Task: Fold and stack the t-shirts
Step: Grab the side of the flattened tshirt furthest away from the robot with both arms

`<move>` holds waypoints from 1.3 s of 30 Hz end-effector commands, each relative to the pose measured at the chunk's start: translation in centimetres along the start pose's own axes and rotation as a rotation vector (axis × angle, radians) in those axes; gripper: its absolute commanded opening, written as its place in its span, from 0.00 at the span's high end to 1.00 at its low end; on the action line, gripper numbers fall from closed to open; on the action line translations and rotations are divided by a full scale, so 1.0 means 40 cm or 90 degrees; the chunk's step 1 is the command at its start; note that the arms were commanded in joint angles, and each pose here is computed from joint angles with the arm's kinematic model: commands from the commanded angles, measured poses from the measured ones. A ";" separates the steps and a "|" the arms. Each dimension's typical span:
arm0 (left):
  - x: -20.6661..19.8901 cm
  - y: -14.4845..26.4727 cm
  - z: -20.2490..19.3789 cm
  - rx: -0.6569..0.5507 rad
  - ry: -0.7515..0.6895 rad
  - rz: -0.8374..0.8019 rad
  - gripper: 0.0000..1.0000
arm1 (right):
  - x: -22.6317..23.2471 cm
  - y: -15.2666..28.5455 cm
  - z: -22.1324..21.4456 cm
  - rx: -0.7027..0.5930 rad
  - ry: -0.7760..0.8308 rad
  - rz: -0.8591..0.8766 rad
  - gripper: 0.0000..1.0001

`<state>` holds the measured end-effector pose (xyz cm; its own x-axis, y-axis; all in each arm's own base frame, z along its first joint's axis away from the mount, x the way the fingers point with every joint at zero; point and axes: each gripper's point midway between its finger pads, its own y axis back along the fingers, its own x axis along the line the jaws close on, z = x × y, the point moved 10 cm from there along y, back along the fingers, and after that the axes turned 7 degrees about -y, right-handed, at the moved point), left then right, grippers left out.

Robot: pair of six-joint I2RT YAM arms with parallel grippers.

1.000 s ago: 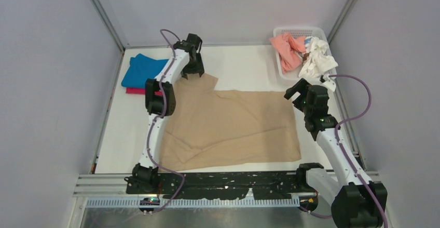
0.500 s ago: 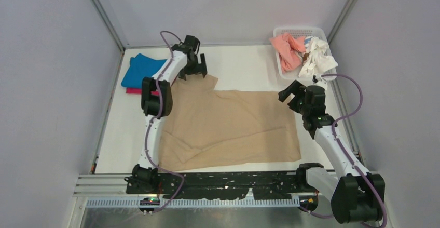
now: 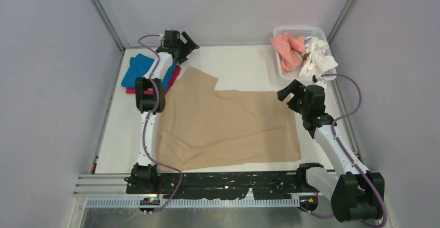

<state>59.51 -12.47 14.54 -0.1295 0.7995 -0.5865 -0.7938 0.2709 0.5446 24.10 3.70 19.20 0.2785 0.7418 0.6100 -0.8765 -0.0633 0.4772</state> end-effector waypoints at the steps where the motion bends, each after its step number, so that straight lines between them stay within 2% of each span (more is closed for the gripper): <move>1: 0.015 -0.001 -0.048 0.086 0.087 -0.023 0.00 | 0.019 0.001 0.021 -0.033 -0.020 0.022 0.05; 6: 0.034 0.061 -0.073 0.143 0.028 0.076 0.00 | 0.018 0.006 0.019 -0.039 -0.027 0.028 0.05; 13: 0.019 0.114 -0.129 0.251 -0.007 0.065 0.01 | 0.014 0.004 0.012 -0.039 -0.036 0.032 0.05; 17: 0.024 0.145 -0.145 0.263 -0.047 0.110 0.00 | 0.016 0.006 0.009 -0.032 -0.036 0.040 0.05; 20: 0.040 0.167 -0.136 0.250 -0.096 0.183 0.00 | 0.016 0.009 0.009 -0.034 -0.036 0.041 0.05; 23: 0.051 0.189 -0.125 0.248 -0.133 0.233 0.04 | 0.012 0.010 0.007 -0.038 -0.037 0.037 0.05; 28: 0.049 0.203 -0.137 0.273 -0.150 0.221 0.17 | 0.016 0.001 0.012 -0.045 -0.037 0.045 0.05; 33: 0.035 0.195 -0.131 0.265 -0.146 0.185 0.43 | 0.017 -0.004 0.009 -0.040 -0.042 0.050 0.05; 39: 0.015 0.186 -0.115 0.242 -0.140 0.152 0.63 | 0.007 -0.021 0.010 -0.025 -0.024 0.009 0.03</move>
<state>50.39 -12.32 12.59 -0.1625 0.9538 -0.2526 -0.4114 0.1672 0.8960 24.28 3.91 18.97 0.2685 0.7043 0.6572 -0.8960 -0.0680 0.4389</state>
